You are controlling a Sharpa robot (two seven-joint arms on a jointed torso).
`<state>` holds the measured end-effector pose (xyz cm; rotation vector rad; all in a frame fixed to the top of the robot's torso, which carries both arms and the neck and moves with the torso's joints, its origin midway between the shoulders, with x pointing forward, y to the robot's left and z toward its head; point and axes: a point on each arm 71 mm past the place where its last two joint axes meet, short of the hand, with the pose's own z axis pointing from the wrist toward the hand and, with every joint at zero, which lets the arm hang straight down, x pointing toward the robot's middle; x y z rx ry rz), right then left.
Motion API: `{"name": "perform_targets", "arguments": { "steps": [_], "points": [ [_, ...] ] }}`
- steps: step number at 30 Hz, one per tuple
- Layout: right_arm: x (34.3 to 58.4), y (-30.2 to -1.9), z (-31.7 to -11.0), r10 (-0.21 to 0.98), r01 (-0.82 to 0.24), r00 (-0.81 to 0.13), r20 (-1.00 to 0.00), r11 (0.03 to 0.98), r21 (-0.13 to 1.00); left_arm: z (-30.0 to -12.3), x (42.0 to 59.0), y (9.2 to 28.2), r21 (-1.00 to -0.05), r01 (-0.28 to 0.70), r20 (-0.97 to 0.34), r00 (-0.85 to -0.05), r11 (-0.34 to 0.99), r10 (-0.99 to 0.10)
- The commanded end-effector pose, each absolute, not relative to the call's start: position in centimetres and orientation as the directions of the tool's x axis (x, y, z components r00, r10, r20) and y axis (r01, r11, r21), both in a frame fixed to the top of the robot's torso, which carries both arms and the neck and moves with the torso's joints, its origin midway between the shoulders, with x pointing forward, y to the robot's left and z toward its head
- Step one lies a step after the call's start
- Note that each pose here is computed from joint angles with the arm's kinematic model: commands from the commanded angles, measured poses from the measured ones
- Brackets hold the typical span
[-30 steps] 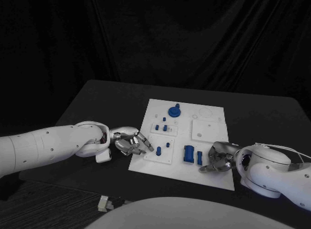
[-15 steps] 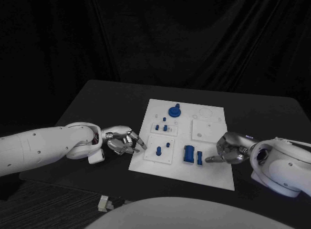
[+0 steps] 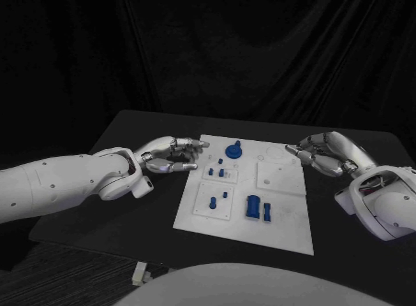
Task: Assemble the parts on the task board
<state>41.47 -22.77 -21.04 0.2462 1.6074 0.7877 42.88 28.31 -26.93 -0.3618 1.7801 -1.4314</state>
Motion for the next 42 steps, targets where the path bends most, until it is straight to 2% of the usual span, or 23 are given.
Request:
{"name": "perform_targets", "arguments": {
  "steps": [1, 6, 7, 12, 17, 26, 30, 36, 42],
  "points": [
    [41.1, -22.9, -20.9, 0.745, -0.354, -0.253, -0.617, 0.522, 0.776, -24.5, 43.4, 29.1, -0.911, 0.406, -0.291, -0.499, 0.077, -0.816],
    [40.5, -23.3, -22.0, 0.791, -0.367, -0.335, -0.512, 0.391, 0.844, -24.3, 43.5, 29.2, -0.904, 0.425, -0.259, -0.465, 0.043, -0.847],
    [40.9, -23.5, -22.3, 0.703, -0.306, -0.274, -0.656, 0.583, 0.752, -26.5, 43.6, 29.0, -0.945, 0.216, -0.325, -0.547, 0.245, -0.771],
    [41.2, -23.3, -22.3, 0.725, -0.294, -0.270, -0.633, 0.564, 0.772, -26.2, 44.0, 28.4, -0.949, 0.215, -0.312, -0.519, 0.232, -0.796],
    [41.8, -22.9, -22.2, 0.774, -0.264, -0.261, -0.577, 0.517, 0.814, -25.5, 44.6, 27.0, -0.957, 0.206, -0.277, -0.450, 0.203, -0.849],
    [43.7, -21.5, -22.0, 0.911, -0.161, -0.199, -0.361, 0.333, 0.929, -23.6, 46.0, 22.5, -0.988, 0.121, -0.116, -0.206, 0.092, -0.972],
    [44.4, -20.9, -22.1, 0.951, -0.117, -0.161, -0.262, 0.246, 0.962, -23.0, 46.2, 21.0, -0.996, 0.071, -0.055, -0.119, 0.047, -0.991],
    [45.4, -20.0, -22.2, 0.988, -0.055, -0.093, -0.121, 0.116, 0.992, -22.5, 46.2, 19.6, -1.000, 0.016, -0.004, -0.039, 0.003, -0.999],
    [46.0, -19.4, -22.3, 0.999, -0.013, -0.038, -0.022, 0.022, 1.000, -22.4, 46.2, 19.2, -1.000, -0.001, 0.010, -0.017, -0.010, -1.000]
  ]
}}
